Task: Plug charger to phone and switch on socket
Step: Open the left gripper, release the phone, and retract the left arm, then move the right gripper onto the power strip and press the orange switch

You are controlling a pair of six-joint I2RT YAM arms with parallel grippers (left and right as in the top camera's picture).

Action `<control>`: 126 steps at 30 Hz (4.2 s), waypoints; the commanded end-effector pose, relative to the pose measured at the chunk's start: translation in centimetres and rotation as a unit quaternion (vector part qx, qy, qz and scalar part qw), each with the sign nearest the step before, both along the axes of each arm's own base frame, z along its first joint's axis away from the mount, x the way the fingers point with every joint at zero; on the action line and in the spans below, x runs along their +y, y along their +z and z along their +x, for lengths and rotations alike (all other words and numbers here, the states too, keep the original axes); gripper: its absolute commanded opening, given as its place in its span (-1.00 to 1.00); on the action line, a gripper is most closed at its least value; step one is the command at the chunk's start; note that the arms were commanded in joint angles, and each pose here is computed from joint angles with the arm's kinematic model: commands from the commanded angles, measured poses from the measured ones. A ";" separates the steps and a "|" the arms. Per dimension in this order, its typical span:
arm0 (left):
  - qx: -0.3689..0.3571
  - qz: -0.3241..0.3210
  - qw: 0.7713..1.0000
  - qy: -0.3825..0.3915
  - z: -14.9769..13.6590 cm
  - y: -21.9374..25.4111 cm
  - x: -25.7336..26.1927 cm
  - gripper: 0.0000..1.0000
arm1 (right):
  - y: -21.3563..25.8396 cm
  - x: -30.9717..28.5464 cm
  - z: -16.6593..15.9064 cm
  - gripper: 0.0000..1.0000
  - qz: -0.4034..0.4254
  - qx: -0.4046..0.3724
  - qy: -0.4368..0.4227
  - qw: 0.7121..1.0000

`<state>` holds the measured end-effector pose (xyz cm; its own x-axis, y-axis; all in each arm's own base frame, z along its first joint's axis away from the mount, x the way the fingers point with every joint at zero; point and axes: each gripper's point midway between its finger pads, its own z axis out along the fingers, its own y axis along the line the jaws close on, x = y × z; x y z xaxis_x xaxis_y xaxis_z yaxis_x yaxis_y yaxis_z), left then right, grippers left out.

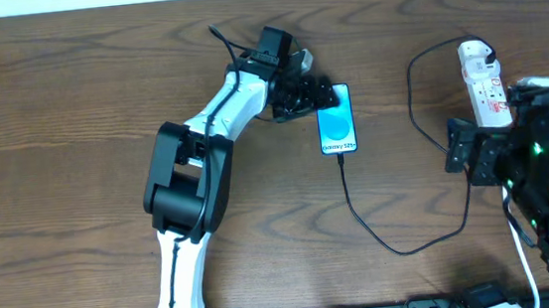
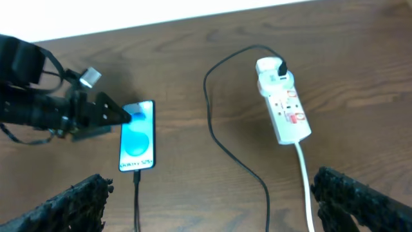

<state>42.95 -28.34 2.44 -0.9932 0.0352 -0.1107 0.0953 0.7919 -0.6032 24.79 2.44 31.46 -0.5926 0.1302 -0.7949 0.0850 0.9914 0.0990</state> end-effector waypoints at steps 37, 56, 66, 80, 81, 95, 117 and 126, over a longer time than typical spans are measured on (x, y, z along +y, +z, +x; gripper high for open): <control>-0.161 0.216 0.962 0.037 -27.2 25.6 22.1 0.86 | -16.0 8.4 7.0 0.99 0.096 0.291 0.113 0.945; -0.229 0.304 0.920 0.088 -33.1 25.3 27.9 0.85 | -21.6 8.8 9.6 -0.97 0.094 0.335 0.084 0.934; -0.297 0.299 0.895 0.145 -35.7 26.5 29.8 0.85 | -21.7 -1.1 7.5 -0.97 -0.017 0.364 -0.132 0.922; -0.378 0.280 0.848 0.244 -40.3 27.1 31.1 0.85 | -15.6 -12.1 10.7 -0.98 0.080 0.261 -0.305 0.912; -0.382 0.278 0.847 0.245 -40.4 27.1 31.2 0.85 | -15.3 -12.6 10.9 -0.98 0.086 0.256 -0.310 0.911; -0.388 0.276 0.844 0.248 -40.7 27.1 31.2 0.85 | -15.2 -17.2 16.9 -0.98 0.111 0.293 -0.321 0.894; -0.421 0.272 0.822 0.272 -42.4 27.0 31.8 0.85 | -25.3 -18.1 21.1 -0.98 0.117 0.333 -0.316 0.881; -0.458 0.259 0.796 0.299 -44.4 26.7 31.9 0.86 | -26.6 -18.3 21.9 -0.98 0.118 0.328 -0.316 0.882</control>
<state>-0.75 3.35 29.82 -0.3611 -0.1400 -0.9220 -0.1659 0.9825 -0.0842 46.12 -15.42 4.79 -0.6612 0.7232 -0.1995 0.7359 0.6769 0.0153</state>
